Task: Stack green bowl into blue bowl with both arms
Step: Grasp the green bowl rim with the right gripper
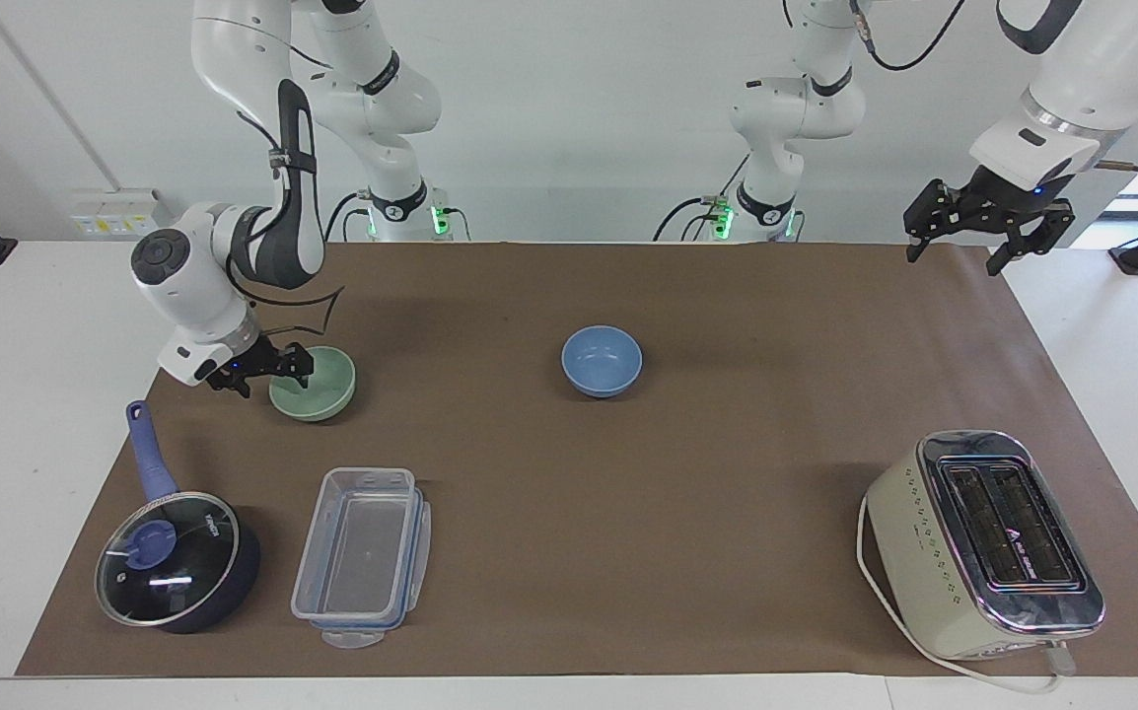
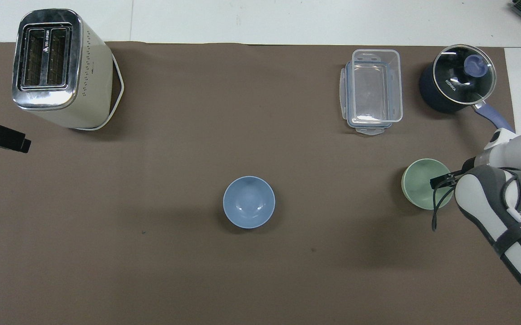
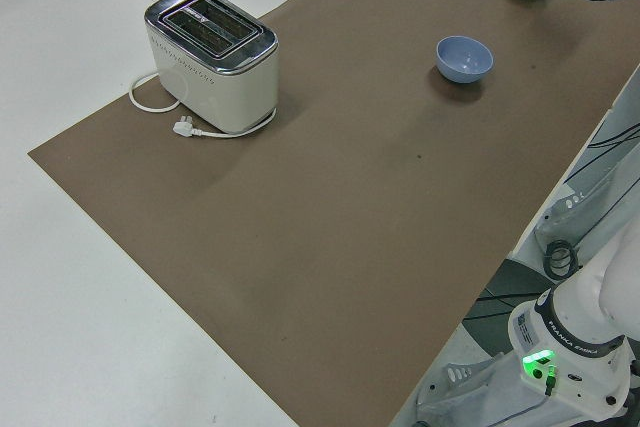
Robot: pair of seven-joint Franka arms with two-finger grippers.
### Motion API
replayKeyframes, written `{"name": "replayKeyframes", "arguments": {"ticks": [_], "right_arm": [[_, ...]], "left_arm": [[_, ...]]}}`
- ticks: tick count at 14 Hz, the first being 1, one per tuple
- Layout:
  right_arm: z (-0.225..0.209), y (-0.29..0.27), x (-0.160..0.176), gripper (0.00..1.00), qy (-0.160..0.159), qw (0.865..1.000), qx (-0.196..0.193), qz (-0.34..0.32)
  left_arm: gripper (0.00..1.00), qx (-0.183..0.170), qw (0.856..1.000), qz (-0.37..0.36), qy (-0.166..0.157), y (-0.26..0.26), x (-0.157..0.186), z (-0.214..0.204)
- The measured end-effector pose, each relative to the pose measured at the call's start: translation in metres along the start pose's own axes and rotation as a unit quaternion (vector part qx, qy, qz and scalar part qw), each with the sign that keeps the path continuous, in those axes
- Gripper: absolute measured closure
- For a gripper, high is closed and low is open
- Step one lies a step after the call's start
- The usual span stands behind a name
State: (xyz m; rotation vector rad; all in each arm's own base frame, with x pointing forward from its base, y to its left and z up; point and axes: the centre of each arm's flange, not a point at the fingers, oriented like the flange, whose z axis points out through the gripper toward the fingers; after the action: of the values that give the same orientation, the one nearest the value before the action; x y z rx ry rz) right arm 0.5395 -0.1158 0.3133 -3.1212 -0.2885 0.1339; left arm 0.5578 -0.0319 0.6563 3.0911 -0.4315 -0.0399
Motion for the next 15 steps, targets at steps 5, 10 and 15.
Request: {"name": "replayKeyframes", "arguments": {"ticks": [5, 10, 15], "right_arm": [[0.000, 0.000, 0.000, 0.48, 0.000, 1.000, 0.000, 0.000], [-0.007, -0.002, 0.003, 0.93, 0.006, 1.000, 0.005, 0.000], [-0.055, -0.005, 0.013, 0.95, -0.004, 1.000, 0.013, -0.014]], "left_arm": [[0.00, -0.002, 1.000, 0.000, -0.004, 0.002, -0.015, 0.009], [0.00, -0.002, 1.000, 0.000, -0.002, 0.003, -0.016, 0.008], [0.00, -0.002, 1.000, 0.000, -0.003, 0.003, -0.016, 0.008]]}}
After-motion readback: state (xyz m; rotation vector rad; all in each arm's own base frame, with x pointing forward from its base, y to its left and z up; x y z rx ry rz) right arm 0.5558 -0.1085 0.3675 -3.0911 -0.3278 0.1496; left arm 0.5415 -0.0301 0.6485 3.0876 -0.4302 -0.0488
